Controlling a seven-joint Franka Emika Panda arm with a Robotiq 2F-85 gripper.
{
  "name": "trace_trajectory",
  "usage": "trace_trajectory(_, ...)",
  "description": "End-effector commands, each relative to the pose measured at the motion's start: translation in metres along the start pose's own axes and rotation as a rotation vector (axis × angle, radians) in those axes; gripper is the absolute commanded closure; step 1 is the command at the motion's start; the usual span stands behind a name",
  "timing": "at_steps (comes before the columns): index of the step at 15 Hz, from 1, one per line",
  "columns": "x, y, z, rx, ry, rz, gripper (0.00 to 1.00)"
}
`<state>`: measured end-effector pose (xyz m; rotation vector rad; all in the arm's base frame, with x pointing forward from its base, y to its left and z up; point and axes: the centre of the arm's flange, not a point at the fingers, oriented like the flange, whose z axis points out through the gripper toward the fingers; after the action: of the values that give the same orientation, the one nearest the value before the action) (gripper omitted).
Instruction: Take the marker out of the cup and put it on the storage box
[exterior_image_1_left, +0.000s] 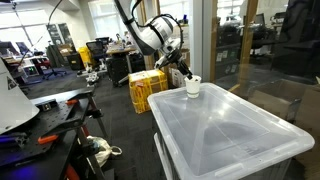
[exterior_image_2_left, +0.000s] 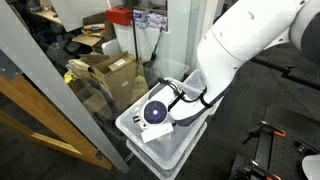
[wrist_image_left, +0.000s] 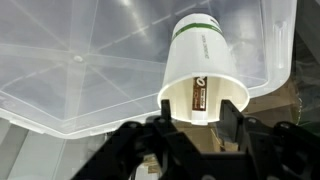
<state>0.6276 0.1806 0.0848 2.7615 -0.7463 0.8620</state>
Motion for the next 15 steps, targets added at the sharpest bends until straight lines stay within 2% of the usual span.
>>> trace_trajectory(1,0.009,-0.006,0.012,0.023,-0.003,-0.021,0.45)
trace_trajectory(15,0.016,-0.014,0.037,0.026,-0.018,-0.051,0.48)
